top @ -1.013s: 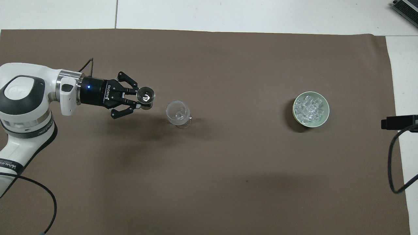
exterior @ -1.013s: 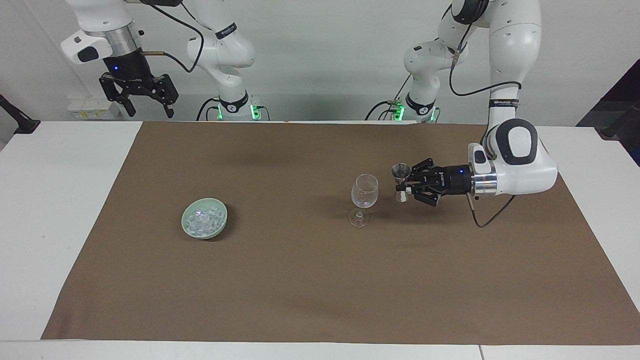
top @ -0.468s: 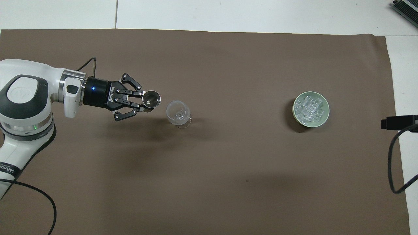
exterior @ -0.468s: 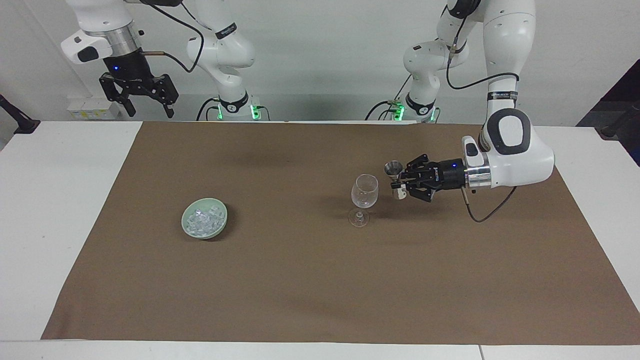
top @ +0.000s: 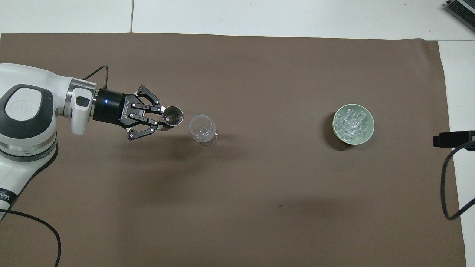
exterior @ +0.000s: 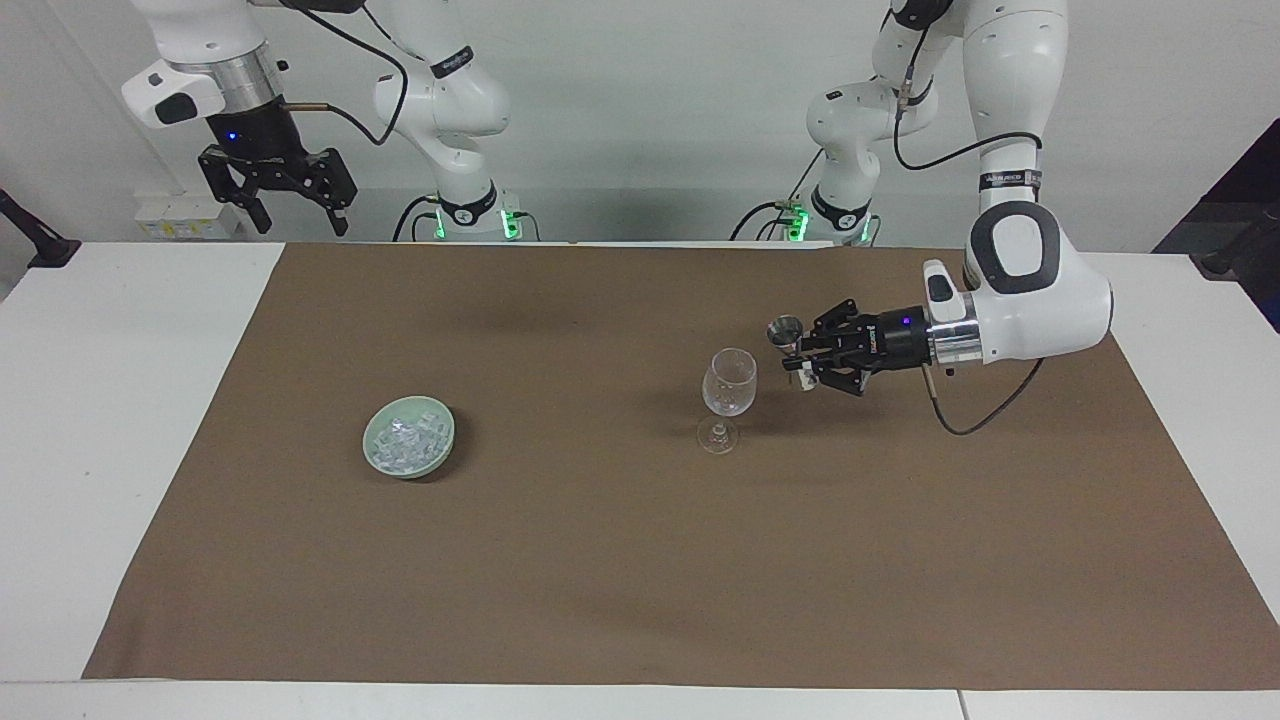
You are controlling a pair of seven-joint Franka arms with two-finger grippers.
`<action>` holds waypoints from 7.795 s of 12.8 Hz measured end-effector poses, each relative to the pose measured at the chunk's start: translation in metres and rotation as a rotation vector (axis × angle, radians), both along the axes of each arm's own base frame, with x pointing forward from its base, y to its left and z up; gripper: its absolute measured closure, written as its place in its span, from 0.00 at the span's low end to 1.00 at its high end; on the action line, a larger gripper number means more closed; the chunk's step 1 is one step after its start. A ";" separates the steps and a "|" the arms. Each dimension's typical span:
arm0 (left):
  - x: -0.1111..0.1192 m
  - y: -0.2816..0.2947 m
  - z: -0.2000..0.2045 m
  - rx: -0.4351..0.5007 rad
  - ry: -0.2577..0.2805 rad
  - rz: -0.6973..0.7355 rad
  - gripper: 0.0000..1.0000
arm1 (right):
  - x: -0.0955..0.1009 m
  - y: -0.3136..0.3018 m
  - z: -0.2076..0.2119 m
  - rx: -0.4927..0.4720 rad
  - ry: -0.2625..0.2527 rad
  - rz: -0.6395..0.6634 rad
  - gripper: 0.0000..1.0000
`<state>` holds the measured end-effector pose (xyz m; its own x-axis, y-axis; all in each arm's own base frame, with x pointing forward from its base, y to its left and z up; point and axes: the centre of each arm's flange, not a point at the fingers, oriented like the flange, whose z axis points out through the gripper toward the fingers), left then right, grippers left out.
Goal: Pour wine and add ice with both arms
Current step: 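Lift the metal cup with the left gripper over the clear glass, then tilt the metal cup with the left gripper into the clear glass, then keep tilting the metal cup over the clear glass with the left gripper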
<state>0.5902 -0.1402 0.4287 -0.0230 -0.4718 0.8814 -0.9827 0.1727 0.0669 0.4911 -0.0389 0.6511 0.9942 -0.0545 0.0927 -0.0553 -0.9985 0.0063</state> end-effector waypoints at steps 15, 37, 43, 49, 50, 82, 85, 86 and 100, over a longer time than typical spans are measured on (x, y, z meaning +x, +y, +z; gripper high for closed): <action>-0.011 -0.031 0.025 0.218 0.036 0.053 0.75 | 0.000 0.000 0.000 0.000 0.000 0.000 0.00; -0.026 -0.059 0.037 0.506 0.135 0.146 0.76 | 0.000 0.000 0.000 0.000 0.000 0.000 0.00; -0.032 -0.071 0.039 0.567 0.174 0.184 0.76 | 0.000 0.000 0.000 0.000 0.000 0.000 0.00; -0.035 -0.073 0.043 0.609 0.187 0.215 0.76 | 0.000 0.000 0.000 0.000 0.000 0.000 0.00; -0.035 -0.074 0.044 0.610 0.190 0.219 0.76 | 0.000 0.000 0.000 0.000 0.000 0.000 0.00; -0.053 -0.110 0.071 0.931 0.278 0.475 0.76 | 0.000 0.000 0.000 0.000 0.000 0.000 0.00; -0.059 -0.121 0.074 0.944 0.283 0.484 0.76 | 0.000 0.000 0.000 0.000 0.000 0.000 0.00; -0.059 -0.123 0.074 0.945 0.282 0.484 0.76 | 0.000 0.000 0.000 0.000 0.000 0.000 0.00; -0.068 -0.147 0.087 1.069 0.221 0.555 0.76 | 0.000 0.000 0.000 0.000 0.000 0.000 0.00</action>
